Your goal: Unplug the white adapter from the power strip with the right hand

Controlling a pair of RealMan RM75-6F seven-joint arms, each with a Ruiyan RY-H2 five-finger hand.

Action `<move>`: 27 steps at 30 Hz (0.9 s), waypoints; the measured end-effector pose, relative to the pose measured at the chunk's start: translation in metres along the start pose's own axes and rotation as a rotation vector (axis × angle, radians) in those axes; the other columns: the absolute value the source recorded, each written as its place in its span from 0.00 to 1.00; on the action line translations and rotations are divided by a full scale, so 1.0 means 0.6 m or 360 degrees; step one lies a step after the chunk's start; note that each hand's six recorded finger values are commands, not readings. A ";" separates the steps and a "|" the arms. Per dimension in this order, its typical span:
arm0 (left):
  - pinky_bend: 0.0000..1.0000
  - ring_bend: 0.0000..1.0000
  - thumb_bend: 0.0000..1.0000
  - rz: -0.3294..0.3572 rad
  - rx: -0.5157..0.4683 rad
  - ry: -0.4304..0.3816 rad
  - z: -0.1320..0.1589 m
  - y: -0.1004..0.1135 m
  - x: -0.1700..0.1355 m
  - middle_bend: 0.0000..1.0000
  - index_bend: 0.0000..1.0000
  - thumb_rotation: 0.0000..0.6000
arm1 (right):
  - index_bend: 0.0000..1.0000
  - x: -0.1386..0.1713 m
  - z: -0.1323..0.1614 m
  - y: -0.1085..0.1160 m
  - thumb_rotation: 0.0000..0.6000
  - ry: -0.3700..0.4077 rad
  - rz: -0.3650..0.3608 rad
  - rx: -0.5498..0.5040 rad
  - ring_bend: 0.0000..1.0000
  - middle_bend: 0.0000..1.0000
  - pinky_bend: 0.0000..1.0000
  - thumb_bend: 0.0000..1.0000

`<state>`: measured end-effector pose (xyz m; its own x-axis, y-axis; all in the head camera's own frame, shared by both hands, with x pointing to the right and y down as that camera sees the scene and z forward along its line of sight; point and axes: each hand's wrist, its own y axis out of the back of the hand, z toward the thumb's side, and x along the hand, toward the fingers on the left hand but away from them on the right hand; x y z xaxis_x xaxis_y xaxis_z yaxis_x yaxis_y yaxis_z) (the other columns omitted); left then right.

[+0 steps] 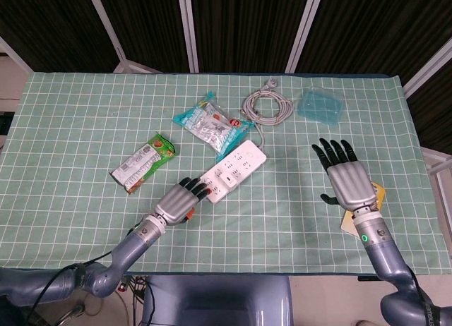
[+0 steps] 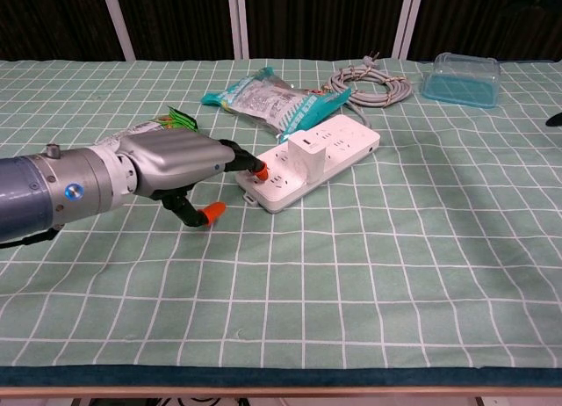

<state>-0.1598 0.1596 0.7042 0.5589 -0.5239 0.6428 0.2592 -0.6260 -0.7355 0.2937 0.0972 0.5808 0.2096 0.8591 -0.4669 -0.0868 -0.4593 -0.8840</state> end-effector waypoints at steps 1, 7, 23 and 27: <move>0.16 0.07 0.51 -0.0005 0.0000 -0.0002 0.002 -0.002 0.001 0.13 0.17 1.00 | 0.00 -0.007 0.006 -0.001 1.00 0.0010 0.0007 0.0011 0.00 0.00 0.00 0.17; 0.16 0.07 0.51 -0.0018 0.0007 -0.0015 0.010 -0.012 0.007 0.13 0.17 1.00 | 0.00 -0.033 0.046 0.001 1.00 0.0125 0.0007 0.0062 0.00 0.00 0.00 0.17; 0.16 0.07 0.51 -0.0008 -0.0002 -0.0041 0.016 -0.008 0.012 0.13 0.17 1.00 | 0.07 -0.089 0.145 -0.043 1.00 0.0342 0.0075 0.0130 0.01 0.03 0.08 0.17; 0.16 0.07 0.51 -0.0016 -0.0005 -0.0042 0.016 -0.011 0.012 0.13 0.17 1.00 | 0.17 -0.100 0.151 -0.064 1.00 0.0333 0.0121 0.0144 0.06 0.09 0.12 0.17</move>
<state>-0.1500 0.1658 0.7117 0.5768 -0.5024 0.6441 0.2622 -0.6330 -0.7284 0.1961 0.0837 0.6411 0.3957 0.7528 -0.5260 -0.1953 -0.4907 -0.8491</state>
